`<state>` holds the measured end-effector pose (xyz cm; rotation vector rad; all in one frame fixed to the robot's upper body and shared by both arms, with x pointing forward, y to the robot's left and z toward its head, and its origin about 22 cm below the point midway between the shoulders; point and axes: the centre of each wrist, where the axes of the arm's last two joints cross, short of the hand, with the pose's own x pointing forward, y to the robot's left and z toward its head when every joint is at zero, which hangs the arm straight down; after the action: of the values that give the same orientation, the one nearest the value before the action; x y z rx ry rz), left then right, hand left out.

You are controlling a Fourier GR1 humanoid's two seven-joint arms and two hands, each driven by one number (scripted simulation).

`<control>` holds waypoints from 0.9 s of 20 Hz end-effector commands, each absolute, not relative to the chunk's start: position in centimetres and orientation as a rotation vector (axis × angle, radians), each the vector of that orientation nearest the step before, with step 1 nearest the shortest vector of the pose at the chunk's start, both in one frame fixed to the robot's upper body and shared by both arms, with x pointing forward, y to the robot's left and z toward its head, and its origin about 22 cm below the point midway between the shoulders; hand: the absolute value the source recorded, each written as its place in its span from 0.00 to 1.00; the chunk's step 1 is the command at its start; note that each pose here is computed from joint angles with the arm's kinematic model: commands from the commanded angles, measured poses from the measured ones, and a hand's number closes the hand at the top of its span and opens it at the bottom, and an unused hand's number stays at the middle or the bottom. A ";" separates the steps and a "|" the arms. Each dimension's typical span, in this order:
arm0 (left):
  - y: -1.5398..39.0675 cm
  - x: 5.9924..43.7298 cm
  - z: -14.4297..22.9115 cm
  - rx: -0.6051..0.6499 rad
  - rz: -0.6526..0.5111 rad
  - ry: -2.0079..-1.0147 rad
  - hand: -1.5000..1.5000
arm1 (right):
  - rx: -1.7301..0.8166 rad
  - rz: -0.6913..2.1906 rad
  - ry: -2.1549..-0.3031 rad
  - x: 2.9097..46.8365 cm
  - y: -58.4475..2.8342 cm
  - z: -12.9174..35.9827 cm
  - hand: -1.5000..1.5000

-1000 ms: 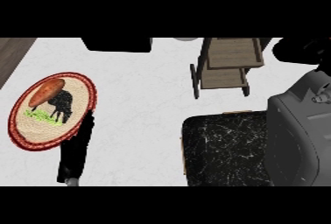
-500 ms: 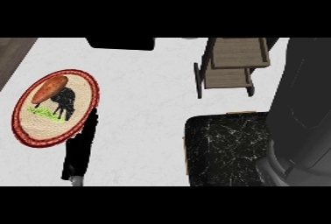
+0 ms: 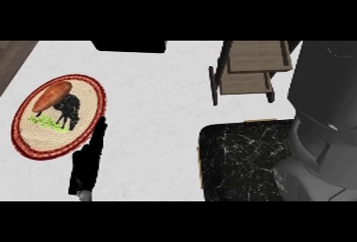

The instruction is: Pick the bell pepper from the tray and place it in the tiered basket

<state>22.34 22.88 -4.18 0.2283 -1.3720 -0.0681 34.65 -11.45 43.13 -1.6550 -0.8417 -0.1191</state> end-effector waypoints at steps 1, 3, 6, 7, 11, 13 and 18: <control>22.9 23.4 -4.3 0.235 -0.057 -1.314 0.50 | -1.582 -0.217 -0.675 36.3 -10.6 43.7 1.00; 24.3 21.8 -5.0 0.236 -0.063 -1.314 0.50 | -1.582 -0.193 -0.616 38.3 -12.5 41.5 1.00; 23.7 21.8 -5.1 0.241 -0.045 -1.318 0.50 | -1.565 -0.256 -0.601 39.2 -14.2 41.4 1.00; 25.0 21.6 -4.9 0.231 -0.046 -1.315 0.50 | -1.572 -0.234 -0.595 40.1 -13.7 39.5 1.00; 24.4 21.8 -4.8 0.250 -0.045 -1.316 0.50 | -1.487 -0.336 -0.695 40.2 -14.6 38.9 1.00; 23.8 22.1 -4.3 0.234 -0.050 -1.325 0.50 | -1.393 -0.448 -0.730 39.9 -15.9 38.8 1.00; 23.6 22.0 -4.6 0.228 -0.066 -1.333 0.50 | -1.281 -0.602 -0.886 40.1 -17.9 37.4 0.00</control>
<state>22.33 23.47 -3.98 0.2303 -1.3788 -0.0604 39.91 -17.05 38.40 -1.4070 -0.8627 -0.3251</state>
